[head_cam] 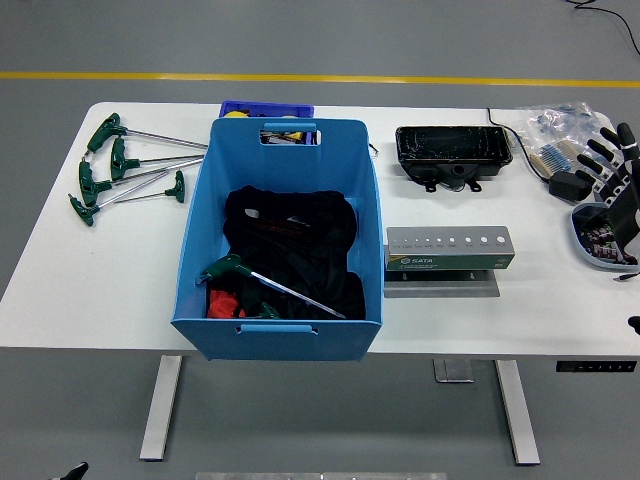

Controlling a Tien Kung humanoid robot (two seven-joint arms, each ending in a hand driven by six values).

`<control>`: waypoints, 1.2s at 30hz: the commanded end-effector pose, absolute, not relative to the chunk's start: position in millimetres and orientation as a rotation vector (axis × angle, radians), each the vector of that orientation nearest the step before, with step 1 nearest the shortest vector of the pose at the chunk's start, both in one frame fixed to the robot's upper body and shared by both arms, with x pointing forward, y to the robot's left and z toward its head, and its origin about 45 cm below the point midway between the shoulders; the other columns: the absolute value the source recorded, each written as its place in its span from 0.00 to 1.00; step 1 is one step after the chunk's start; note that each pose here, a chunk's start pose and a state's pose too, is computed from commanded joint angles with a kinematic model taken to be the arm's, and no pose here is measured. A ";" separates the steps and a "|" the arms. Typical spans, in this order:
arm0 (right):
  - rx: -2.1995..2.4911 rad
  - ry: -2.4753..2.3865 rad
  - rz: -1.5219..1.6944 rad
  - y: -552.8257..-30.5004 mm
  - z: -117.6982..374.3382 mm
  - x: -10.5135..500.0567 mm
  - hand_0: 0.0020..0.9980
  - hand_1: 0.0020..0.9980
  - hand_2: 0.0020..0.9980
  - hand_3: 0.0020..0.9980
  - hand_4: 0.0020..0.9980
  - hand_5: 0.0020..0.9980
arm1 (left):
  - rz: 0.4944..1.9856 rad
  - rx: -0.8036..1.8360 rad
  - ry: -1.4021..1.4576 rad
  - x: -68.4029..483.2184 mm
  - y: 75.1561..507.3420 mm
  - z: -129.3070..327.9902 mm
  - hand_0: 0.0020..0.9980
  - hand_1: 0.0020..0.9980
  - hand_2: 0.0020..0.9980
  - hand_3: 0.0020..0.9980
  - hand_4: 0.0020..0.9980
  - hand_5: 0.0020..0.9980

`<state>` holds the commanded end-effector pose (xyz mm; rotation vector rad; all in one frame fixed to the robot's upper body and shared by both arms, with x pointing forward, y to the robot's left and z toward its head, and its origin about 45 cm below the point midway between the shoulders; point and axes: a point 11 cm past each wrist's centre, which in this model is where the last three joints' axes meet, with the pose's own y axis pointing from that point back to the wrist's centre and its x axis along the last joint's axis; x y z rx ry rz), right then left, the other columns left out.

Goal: Lift tool from toolbox,place it in box,lift tool from toolbox,place it in box

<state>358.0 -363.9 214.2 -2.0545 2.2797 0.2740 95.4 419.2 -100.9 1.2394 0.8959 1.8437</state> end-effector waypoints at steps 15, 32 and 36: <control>-1.959 2.167 0.303 -363.3 204.8 355.7 0.81 0.80 0.85 0.88 1.00 0.87 | 1.836 1.252 0.896 93.2 419.5 -101.3 0.72 0.73 0.75 0.64 0.63 0.53; -1.966 2.175 0.318 -364.2 202.2 355.2 0.81 0.80 0.85 0.88 1.00 0.88 | 1.829 1.258 0.893 92.2 420.2 -101.3 0.72 0.73 0.75 0.64 0.63 0.53; -1.968 2.173 0.321 -363.3 202.0 355.5 0.81 0.80 0.86 0.88 1.00 0.90 | 1.830 1.256 0.894 92.5 419.6 -101.5 0.72 0.73 0.75 0.64 0.63 0.53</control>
